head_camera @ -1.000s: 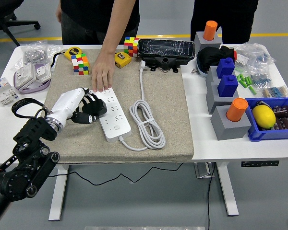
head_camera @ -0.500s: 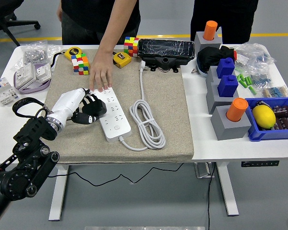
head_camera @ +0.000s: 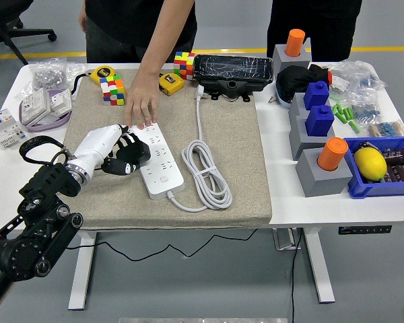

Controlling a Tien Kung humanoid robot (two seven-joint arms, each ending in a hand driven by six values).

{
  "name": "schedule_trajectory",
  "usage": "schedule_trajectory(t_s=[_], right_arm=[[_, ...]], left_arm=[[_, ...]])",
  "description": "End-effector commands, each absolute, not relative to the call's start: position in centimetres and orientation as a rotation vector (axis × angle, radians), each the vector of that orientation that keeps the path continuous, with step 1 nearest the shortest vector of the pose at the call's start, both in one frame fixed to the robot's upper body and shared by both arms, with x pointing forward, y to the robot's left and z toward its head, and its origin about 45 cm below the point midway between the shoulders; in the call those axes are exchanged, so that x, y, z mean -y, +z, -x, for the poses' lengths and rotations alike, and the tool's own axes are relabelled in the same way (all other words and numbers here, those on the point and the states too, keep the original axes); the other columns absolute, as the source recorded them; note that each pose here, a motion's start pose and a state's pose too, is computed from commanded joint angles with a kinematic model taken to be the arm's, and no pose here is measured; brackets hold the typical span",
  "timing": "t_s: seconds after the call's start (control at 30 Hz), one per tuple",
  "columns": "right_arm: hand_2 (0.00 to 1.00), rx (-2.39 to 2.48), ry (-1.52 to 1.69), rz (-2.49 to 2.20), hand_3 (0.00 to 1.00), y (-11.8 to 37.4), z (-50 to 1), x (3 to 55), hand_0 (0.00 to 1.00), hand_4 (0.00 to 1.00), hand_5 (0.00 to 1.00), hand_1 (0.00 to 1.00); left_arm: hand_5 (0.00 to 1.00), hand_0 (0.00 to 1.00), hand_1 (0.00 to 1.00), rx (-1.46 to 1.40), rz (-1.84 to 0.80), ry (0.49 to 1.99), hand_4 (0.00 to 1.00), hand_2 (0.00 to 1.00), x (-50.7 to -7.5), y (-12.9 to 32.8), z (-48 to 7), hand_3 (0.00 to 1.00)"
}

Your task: Pick up the plug,place it near the board,insert it into the board,press the button

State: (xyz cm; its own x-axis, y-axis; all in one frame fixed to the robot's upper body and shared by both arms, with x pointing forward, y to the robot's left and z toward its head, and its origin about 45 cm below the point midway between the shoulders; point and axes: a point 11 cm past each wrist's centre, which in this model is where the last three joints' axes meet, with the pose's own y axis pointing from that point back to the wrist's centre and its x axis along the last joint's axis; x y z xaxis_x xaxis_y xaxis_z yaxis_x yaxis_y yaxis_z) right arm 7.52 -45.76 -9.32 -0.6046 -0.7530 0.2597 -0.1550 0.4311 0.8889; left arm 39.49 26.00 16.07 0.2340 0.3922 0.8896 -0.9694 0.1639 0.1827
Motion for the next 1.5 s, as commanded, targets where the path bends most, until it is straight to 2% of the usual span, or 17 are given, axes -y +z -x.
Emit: schedule_trajectory(t_s=[1.5], right_arm=[[0.725,2.037,-1.159,-0.755,0.754,-9.13,-7.58,46.17,0.786,0.998,0.981,0.737]], left_arm=[[0.002,0.257,0.357,0.856,-0.979,1.067,0.75,0.409,-26.2,15.76,-39.59,0.535]])
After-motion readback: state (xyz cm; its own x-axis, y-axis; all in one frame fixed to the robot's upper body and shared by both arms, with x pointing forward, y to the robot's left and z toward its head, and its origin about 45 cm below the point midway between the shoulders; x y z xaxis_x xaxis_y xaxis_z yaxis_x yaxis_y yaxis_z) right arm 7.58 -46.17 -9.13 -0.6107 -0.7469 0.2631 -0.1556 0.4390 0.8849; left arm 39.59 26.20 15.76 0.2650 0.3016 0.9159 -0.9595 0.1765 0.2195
